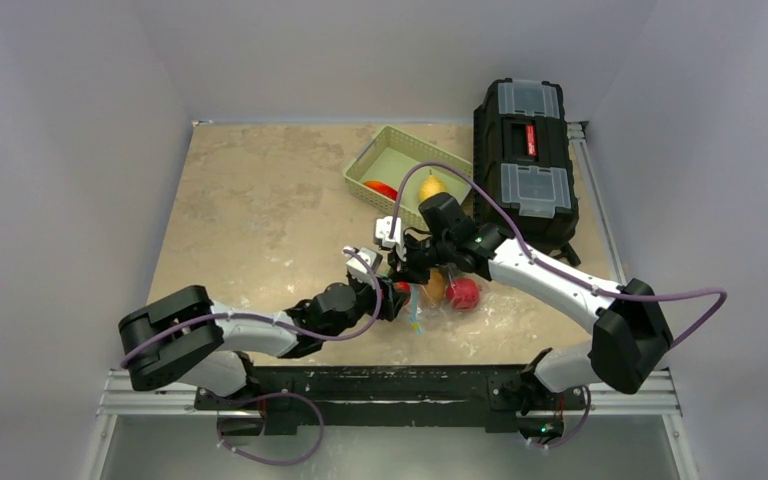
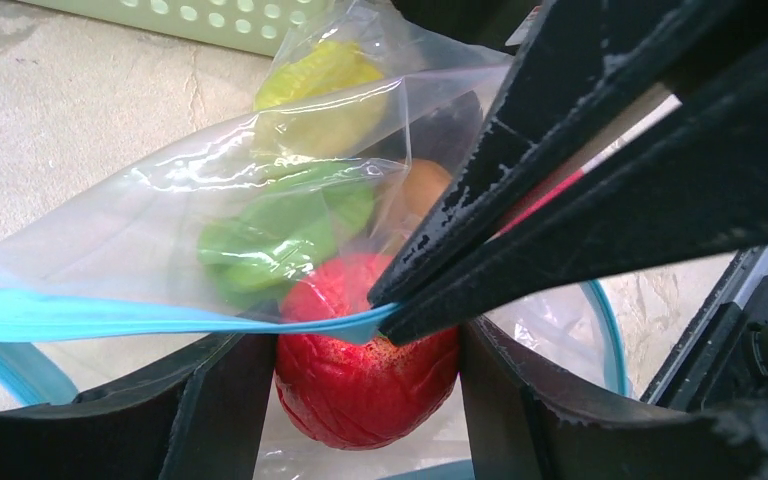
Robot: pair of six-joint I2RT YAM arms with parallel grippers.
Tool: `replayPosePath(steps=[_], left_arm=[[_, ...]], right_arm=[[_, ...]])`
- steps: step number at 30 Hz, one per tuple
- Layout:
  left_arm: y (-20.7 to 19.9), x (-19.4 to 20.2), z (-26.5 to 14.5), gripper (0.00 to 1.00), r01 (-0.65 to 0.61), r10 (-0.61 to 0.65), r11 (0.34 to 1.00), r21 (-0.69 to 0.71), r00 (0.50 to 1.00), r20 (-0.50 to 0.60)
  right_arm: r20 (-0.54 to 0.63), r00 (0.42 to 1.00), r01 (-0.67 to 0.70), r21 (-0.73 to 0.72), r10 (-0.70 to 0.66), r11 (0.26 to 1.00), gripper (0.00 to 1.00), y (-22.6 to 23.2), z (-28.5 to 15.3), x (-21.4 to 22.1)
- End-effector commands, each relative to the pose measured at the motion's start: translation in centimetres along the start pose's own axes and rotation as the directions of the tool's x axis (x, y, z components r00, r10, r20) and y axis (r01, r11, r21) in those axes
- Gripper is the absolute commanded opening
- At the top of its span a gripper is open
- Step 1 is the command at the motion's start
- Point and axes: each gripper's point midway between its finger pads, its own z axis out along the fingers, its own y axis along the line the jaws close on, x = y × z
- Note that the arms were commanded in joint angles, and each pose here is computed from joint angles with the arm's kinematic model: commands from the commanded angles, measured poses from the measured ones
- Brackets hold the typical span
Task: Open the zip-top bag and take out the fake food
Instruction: Pick up the fake fruit from the zipper food storage bag, then place the fake fruit in the bin.
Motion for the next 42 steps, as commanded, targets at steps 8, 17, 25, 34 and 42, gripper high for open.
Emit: replayPosePath(steps=[8,17,25,34,42], left_arm=[[-0.9,-1.3,-2.3,0.00,0.006,-0.007,0.998,0.067,1.000,0.024],[-1.2,-2.1,-4.5,0.00,-0.041,0.041,0.994,0.106,0.999,0.001],[-0.5,-3.3,-6.9,0.00,-0.068,0.069,0.994,0.085,0.998,-0.007],[0.3,-7.0,-9.1,0.00,-0.095,0.093,0.995,0.035,0.995,0.048],[1.6,-10.6,-8.9,0.00,-0.051,0.050,0.999,0.010,0.994,0.097]], right_arm=[[0.042,0.999,0.030,-0.001,-0.029,1.000,0.00,-0.1,-0.1,-1.2],[0.043,0.999,0.027,0.004,-0.027,1.000,0.00,-0.2,-0.3,-1.2],[0.045,0.999,0.026,0.004,-0.026,1.000,0.00,-0.3,-0.3,-1.2],[0.043,0.999,0.024,0.004,-0.024,1.000,0.00,-0.3,-0.3,-1.1],[0.043,0.999,0.025,0.003,-0.026,1.000,0.00,-0.3,-0.3,-1.1]])
